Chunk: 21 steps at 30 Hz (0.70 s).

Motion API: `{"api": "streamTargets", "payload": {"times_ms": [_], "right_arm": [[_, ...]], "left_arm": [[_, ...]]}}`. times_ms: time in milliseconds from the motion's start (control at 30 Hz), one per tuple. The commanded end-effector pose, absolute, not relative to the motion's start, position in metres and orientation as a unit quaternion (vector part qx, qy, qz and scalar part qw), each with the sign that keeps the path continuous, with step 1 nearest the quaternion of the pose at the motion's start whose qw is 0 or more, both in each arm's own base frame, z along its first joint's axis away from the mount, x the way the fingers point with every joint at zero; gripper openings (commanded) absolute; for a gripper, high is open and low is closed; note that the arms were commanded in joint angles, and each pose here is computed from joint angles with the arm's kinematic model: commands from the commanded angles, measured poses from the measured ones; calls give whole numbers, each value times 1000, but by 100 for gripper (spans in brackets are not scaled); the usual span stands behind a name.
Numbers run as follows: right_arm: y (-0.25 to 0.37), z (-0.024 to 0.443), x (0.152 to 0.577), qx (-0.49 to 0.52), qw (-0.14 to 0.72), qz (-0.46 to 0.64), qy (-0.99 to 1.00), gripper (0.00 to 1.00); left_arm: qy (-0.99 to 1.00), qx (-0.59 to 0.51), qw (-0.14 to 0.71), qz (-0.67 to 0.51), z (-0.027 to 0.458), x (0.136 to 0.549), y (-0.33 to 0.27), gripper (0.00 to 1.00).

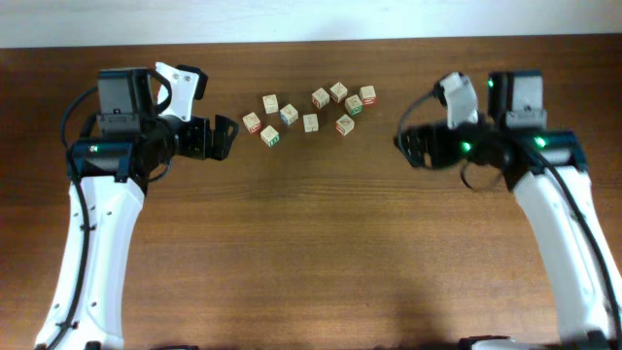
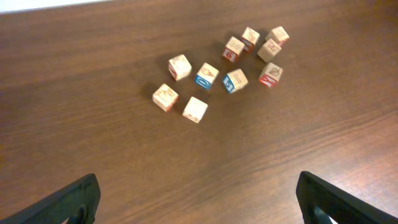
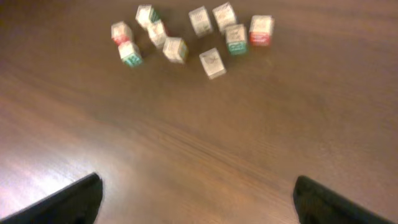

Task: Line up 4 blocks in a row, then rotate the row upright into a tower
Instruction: 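Move the right gripper over the block marked E and grasp it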

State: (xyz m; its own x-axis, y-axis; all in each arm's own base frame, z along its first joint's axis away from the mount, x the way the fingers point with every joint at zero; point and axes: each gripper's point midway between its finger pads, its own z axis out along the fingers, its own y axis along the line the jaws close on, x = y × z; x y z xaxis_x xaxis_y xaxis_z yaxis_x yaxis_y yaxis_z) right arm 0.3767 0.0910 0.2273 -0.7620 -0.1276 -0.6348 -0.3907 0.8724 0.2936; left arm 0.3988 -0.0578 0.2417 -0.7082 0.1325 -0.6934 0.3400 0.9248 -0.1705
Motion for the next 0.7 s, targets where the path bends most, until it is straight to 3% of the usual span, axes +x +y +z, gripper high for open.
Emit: {"api": "streamTargets", "payload": {"times_ms": [0,200,333,500,667], "right_arm": [[115,199,414,-83,285,281,912,87],[151,155,467,-37,275,175,944,81],[217,141,491,-84,306,135,939,81],[213,99,504,-130,305,64,941,80],[197,52,517,-177,289,15,941,70]], "left_arm": [[909,131,359,-166,242,406,-63,99],[935,-33,351,-47,231,416,-6,98],[941,-49,329,-54,213,421,-9,92],[956,-52,283,-53,177,425,-11,92],[960,-40,273,-56,169,426,-22,98]]}}
